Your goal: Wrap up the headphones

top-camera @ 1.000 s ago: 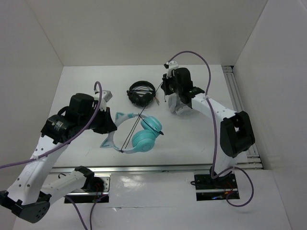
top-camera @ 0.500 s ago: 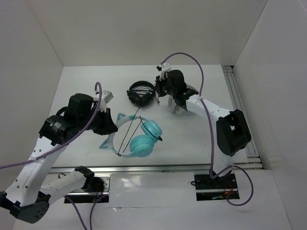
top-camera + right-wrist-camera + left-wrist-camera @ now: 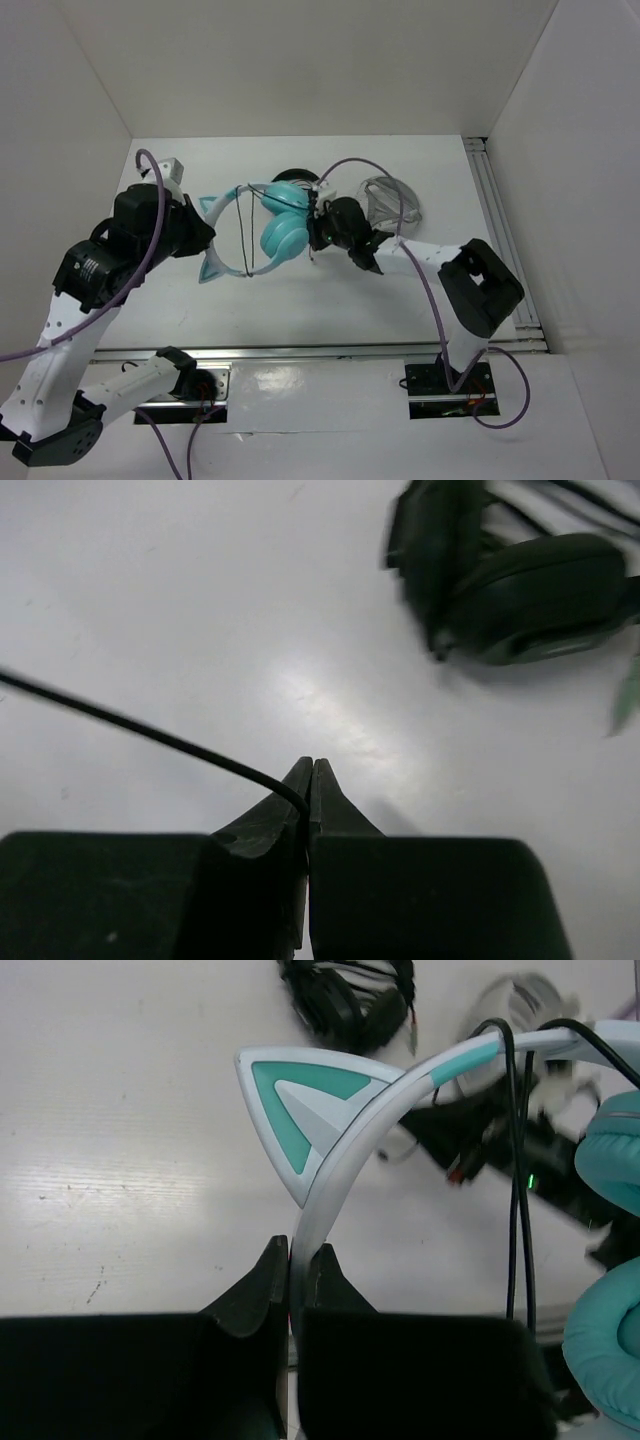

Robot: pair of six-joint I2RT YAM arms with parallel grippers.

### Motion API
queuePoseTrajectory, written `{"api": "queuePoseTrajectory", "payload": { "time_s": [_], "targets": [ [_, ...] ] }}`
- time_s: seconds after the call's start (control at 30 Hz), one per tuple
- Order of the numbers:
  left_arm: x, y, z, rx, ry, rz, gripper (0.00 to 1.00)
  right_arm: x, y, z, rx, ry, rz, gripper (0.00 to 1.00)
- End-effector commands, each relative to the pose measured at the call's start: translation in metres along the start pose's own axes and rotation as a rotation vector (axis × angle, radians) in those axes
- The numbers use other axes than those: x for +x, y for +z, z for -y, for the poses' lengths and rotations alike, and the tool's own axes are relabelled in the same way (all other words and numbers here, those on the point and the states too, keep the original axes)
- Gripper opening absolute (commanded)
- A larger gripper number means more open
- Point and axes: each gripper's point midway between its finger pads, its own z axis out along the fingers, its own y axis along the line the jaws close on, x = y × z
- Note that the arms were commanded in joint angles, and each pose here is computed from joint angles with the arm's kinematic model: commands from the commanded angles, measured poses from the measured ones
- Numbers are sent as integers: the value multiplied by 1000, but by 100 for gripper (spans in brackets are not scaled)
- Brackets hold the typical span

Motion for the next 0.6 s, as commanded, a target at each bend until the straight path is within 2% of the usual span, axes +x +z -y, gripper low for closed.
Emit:
{"api": "queuePoseTrajectory", "payload": {
  "time_s": [0.0, 0.03, 0.13, 0.27, 0.3, 0.43, 0.47, 0.53, 0.57],
  "targets": [
    [-54, -1, 2, -54, -217, 229, 0, -26, -21, -60, -50, 1, 163, 0],
    [-62, -2, -6, -97, -245, 275, 0, -32, -29, -73, -66, -5, 191, 0],
    [-70, 12, -18, -199, -277, 311, 0, -30, -49, -113, -94, -13, 219, 0],
    [-77, 31, -38, -331, -260, 321, 0, -20, -74, -155, -67, -49, 195, 0],
    [-81, 33, -42, -357, -250, 327, 0, -13, -84, -178, -95, -84, 180, 0],
    [-63, 54, -56, -444, -165, 261, 0, -22, -124, -219, -16, -211, 174, 0],
    [-58, 56, -62, -469, -155, 248, 0, -37, -127, -226, -27, -192, 200, 0],
    [-38, 66, -67, -506, -95, 196, 0, -32, -135, -232, -15, -254, 148, 0],
    [-33, 69, -70, -515, -88, 183, 0, -45, -138, -238, -18, -261, 158, 0]
  ]
}}
